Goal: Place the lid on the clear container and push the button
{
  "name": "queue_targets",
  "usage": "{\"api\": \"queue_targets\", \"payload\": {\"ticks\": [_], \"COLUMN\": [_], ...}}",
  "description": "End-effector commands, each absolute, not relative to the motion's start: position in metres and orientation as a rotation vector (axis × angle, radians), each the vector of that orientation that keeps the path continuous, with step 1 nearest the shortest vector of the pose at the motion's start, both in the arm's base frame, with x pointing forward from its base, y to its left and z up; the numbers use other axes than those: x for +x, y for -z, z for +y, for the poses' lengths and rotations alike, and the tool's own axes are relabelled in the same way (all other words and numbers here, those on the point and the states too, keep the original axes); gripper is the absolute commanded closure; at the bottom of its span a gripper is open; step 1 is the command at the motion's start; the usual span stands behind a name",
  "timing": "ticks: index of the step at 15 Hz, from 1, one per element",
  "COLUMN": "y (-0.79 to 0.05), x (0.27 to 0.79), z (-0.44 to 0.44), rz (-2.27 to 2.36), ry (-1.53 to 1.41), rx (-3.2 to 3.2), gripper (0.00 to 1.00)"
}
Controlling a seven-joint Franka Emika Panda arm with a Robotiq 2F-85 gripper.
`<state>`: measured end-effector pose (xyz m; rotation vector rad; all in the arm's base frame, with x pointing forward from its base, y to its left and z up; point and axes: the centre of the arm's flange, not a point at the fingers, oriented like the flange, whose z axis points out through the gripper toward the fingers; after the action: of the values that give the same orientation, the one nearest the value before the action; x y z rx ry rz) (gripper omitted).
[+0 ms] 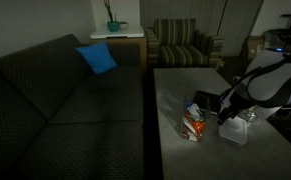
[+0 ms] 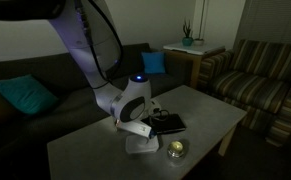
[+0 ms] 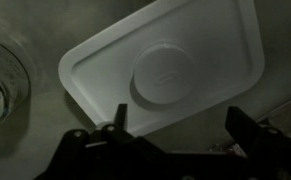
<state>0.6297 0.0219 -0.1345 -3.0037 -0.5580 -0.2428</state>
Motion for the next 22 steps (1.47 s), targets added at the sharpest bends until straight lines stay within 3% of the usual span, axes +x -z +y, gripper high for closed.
{"api": "queue_targets", "payload": {"ticks": [1,11,22], "y": [0.106,0.086,0.127], "x": [0.624,0.618,0.601], "z": [0.022,0.001,-0.009], "rz": [-0.601,-0.696,-0.835], "ry": [0.271,0.275,0.251], "rx": [-3.007,-3.01,-2.917], "gripper": [0.0,0.0,0.0]}}
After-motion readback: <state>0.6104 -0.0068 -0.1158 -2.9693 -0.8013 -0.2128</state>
